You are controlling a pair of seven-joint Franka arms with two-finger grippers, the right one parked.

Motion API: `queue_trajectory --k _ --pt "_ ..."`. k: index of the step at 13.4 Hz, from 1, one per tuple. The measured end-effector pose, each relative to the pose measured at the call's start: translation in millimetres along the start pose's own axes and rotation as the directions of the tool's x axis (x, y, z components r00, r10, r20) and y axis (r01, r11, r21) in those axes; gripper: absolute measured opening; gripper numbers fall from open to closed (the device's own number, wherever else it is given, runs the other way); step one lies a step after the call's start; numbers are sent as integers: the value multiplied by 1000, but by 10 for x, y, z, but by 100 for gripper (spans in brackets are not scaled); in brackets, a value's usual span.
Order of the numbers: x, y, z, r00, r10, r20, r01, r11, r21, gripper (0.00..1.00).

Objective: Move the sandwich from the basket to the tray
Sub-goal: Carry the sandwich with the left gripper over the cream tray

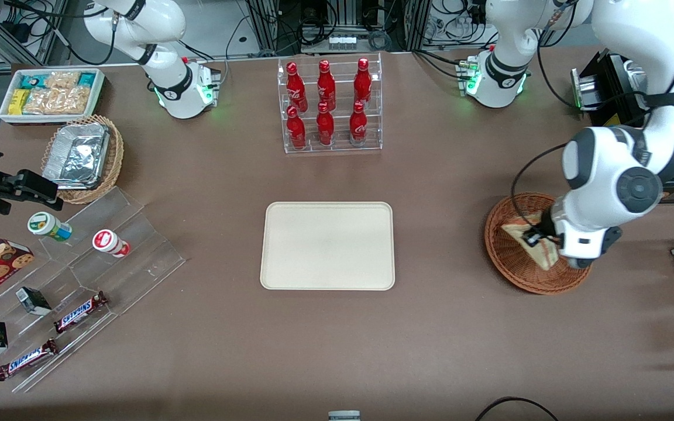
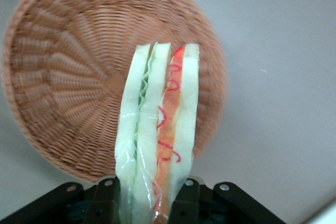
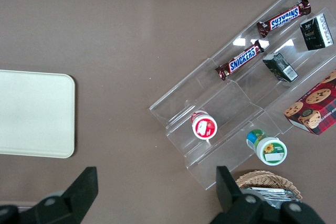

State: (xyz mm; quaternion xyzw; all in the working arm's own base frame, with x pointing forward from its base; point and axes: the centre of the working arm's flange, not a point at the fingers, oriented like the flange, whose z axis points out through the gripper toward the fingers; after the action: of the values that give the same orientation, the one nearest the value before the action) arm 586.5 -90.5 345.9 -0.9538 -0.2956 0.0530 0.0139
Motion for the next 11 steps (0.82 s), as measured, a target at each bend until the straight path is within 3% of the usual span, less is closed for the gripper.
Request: queue_trajectory --k 5,8,11 --pt "-739 1307 -42 976 214 -45 -215 976 -20 29" --pt "-1229 2001 250 945 326 -36 -327 945 -27 27" --pt "-1791 2570 451 889 458 -23 -459 885 -75 26"
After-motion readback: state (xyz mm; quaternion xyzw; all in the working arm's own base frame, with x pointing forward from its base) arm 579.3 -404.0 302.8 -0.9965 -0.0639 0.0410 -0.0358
